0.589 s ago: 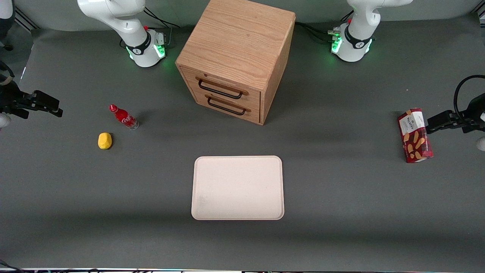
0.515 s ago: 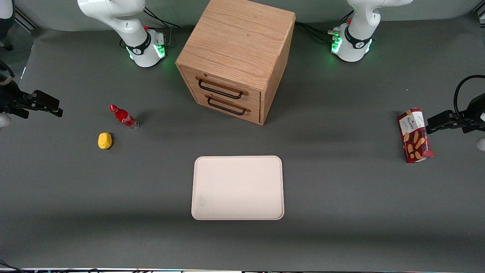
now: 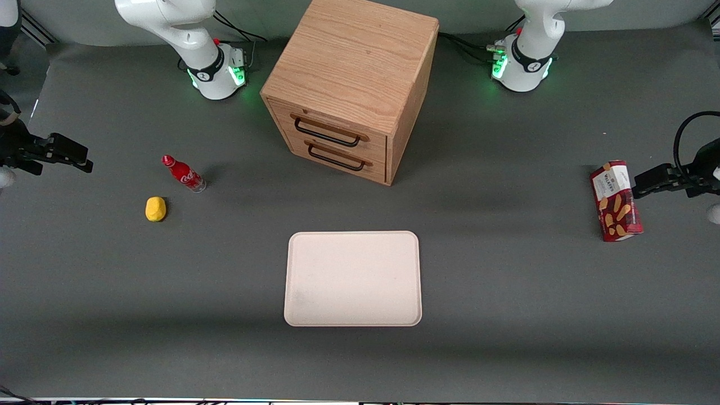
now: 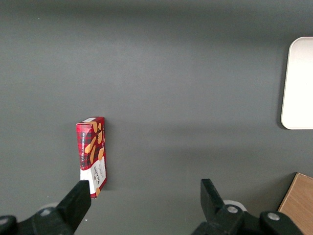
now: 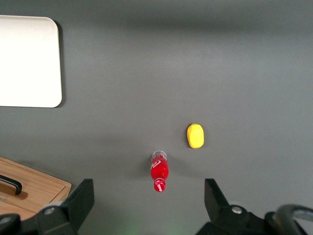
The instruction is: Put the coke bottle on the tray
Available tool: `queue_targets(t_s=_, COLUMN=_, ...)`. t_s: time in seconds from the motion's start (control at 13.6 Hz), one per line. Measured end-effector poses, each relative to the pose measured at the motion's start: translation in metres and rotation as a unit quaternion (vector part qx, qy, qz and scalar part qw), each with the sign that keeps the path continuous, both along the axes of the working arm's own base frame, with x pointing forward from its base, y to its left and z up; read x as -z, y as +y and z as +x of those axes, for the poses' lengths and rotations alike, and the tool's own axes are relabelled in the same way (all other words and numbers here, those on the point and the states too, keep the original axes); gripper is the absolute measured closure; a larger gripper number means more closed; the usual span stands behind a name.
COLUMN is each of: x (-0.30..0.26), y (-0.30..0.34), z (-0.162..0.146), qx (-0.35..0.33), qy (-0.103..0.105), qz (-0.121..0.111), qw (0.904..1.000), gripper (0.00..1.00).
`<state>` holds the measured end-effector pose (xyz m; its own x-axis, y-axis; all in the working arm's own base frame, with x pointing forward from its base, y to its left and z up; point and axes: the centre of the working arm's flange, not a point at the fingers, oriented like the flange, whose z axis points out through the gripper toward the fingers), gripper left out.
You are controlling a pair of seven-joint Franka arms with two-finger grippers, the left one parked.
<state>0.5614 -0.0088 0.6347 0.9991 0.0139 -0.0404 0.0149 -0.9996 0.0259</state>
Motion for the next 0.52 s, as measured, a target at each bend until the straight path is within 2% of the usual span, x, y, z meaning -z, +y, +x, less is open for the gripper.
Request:
queue_targets(t_s=0.22, x=-0.017, y=0.006, z=-0.023, qx=-0.006, qy=0.014, qz=0.003, qw=0.9999, gripper=0.0)
queue_targets(t_s=0.52, x=-0.034, y=0.006, z=-0.08, qx=-0.007, qy=0.031, qz=0.01, qw=0.9994, gripper=0.0)
